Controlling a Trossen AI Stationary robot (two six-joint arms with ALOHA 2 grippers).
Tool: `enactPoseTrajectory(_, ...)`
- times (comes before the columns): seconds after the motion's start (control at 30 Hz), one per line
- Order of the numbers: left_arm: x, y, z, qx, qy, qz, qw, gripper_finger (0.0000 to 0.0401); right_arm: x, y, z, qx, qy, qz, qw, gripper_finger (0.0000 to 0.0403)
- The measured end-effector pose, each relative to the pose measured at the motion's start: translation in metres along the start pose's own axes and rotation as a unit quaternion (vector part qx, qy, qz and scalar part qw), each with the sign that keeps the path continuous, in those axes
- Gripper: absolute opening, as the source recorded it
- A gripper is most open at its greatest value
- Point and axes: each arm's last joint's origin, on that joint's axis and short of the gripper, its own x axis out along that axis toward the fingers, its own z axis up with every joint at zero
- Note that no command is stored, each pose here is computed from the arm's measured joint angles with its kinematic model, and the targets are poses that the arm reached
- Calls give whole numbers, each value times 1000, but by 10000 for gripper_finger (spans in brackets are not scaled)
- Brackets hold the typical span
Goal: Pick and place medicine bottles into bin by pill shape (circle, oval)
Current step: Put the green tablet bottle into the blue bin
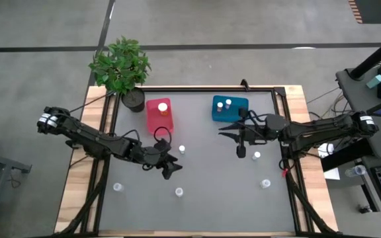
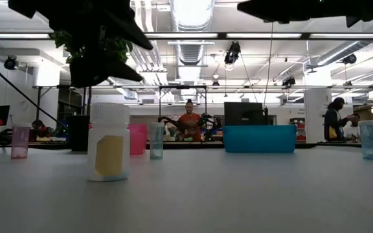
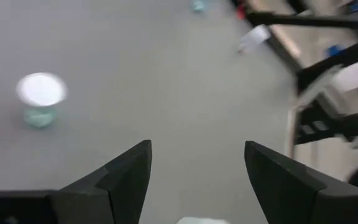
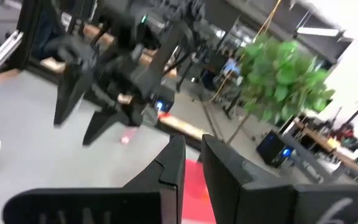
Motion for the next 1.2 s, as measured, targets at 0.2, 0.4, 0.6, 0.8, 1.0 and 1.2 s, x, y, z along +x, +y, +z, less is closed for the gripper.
enactPoseTrajectory(0.2,-6,-5,9,5,11,55,998,232,-2,-5,10,-33,-47,-26,998,43)
enactPoseTrajectory(0.4,-9,-12,21,2,11,94,996,232,-4,1,0,-26,-40,-6,999,43)
enactPoseTrajectory(0.6,15,-24,25,123,48,134,982,232,-11,-2,5,-25,-55,-15,998,43)
enactPoseTrajectory(0.8,48,-23,18,292,94,177,935,232,-14,-1,3,-24,-51,-16,998,43)
enactPoseTrajectory(1.0,55,-16,18,335,74,226,912,232,-14,-1,2,-23,-50,-16,998,43)
enactPoseTrajectory(1.2,59,-4,22,340,77,225,910,232,-14,-1,1,-23,-48,-16,998,43)
